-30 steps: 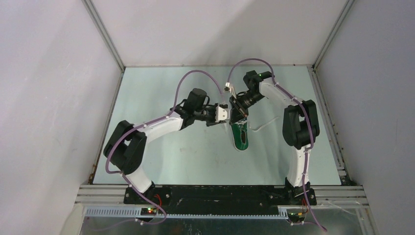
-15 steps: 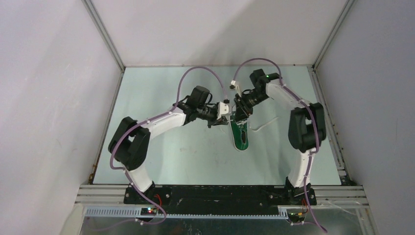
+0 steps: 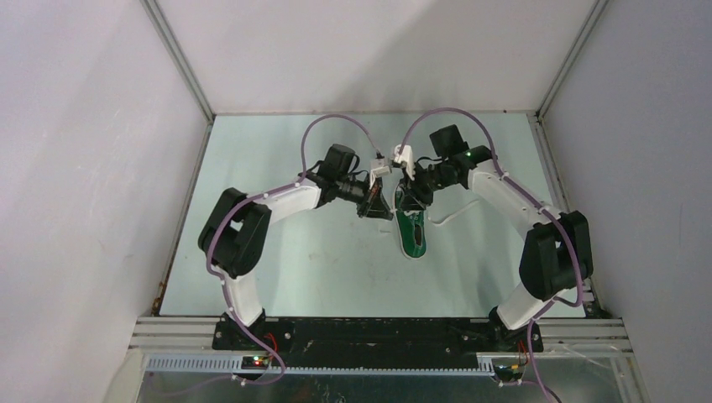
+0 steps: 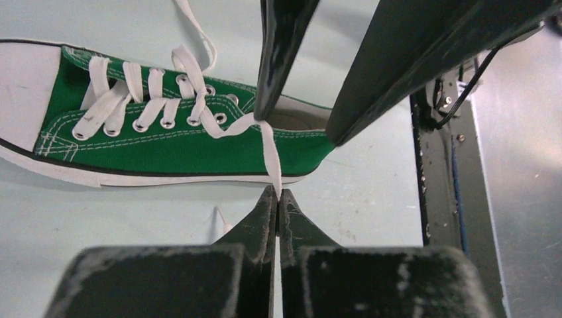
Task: Tie the shoes
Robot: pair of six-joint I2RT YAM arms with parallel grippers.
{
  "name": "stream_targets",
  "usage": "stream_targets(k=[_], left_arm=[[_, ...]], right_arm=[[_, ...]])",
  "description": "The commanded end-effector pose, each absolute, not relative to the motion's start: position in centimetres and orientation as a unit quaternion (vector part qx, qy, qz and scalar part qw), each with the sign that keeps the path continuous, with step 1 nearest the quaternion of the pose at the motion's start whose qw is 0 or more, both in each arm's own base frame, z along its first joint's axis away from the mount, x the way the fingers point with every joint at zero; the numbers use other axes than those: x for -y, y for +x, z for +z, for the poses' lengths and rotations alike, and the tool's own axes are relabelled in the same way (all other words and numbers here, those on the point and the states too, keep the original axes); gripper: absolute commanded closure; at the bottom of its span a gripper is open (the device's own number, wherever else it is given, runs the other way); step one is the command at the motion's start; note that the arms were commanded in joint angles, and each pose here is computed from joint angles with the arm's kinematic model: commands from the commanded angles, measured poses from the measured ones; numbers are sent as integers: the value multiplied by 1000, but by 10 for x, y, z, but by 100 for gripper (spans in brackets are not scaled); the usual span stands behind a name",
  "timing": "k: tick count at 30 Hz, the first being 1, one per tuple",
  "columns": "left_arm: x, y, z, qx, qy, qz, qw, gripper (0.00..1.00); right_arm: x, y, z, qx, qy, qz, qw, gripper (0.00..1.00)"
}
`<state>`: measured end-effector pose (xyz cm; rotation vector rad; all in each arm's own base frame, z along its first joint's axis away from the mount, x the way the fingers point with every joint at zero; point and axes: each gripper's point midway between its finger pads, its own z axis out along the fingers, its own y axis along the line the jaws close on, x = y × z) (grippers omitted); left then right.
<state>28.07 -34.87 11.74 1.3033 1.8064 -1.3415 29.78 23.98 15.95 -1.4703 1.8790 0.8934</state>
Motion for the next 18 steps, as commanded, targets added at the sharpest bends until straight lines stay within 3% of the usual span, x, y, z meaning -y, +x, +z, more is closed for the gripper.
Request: stream_targets(k=[1,15,18], left_arm=[[359,287,149,-644,472,-529,288,100],[363,294,160,-635,468,-532,307,96],[362,295,161,-631,480,-524,311,97]], right_arm=[[-248,306,158,-682,-578,320,312,65],[-248,307,145,-686,-586,310,299,66],[-248,306,142,-684,-591,309,295,71]])
